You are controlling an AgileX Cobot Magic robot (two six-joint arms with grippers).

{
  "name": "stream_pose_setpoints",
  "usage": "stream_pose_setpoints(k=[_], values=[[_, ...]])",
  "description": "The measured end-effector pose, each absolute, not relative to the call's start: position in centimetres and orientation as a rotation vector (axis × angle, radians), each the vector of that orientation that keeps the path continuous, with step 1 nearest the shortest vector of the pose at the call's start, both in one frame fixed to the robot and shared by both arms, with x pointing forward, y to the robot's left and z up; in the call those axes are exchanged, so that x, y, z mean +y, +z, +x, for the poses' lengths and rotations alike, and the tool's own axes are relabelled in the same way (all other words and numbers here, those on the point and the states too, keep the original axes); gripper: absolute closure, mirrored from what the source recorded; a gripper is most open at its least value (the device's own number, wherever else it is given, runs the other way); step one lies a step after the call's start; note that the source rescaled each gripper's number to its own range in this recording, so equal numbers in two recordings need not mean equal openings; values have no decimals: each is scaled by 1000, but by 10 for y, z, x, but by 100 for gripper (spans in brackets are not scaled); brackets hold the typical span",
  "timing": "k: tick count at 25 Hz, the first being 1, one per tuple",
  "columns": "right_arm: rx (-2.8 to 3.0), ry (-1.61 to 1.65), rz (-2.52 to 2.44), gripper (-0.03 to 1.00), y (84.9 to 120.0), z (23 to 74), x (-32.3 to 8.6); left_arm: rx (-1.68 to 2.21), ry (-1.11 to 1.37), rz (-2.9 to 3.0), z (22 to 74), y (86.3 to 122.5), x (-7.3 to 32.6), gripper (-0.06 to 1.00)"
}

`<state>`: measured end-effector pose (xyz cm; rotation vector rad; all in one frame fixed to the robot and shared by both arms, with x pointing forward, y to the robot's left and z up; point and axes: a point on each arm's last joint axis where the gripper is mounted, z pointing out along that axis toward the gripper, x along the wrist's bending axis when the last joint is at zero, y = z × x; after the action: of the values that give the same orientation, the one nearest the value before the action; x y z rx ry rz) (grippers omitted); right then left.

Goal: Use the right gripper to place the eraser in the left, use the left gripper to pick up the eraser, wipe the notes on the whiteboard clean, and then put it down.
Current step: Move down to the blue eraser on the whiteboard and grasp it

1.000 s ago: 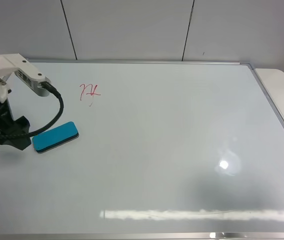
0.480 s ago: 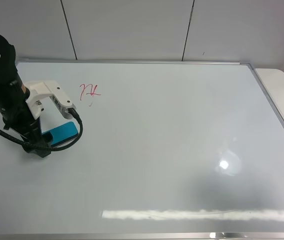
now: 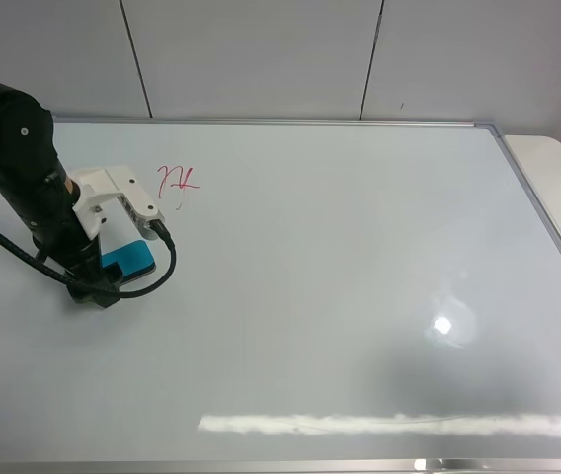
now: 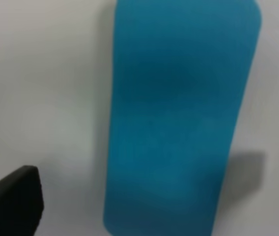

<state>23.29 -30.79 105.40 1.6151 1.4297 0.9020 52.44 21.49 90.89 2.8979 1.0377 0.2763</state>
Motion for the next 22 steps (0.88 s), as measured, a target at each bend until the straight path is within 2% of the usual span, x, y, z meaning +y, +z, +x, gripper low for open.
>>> stream_pose_setpoints(k=[7, 20, 21, 22], values=[[1430, 902, 1615, -3, 1054, 233, -308, 1078, 218, 2912, 541, 910, 209, -6], [1430, 902, 1615, -3, 1054, 233, -308, 1085, 112, 2925, 543, 895, 205, -6], [1430, 902, 1615, -3, 1054, 233, -308, 1092, 107, 2919, 543, 895, 204, -3], [1430, 902, 1615, -3, 1054, 233, -308, 1096, 103, 2916, 543, 895, 204, 4]])
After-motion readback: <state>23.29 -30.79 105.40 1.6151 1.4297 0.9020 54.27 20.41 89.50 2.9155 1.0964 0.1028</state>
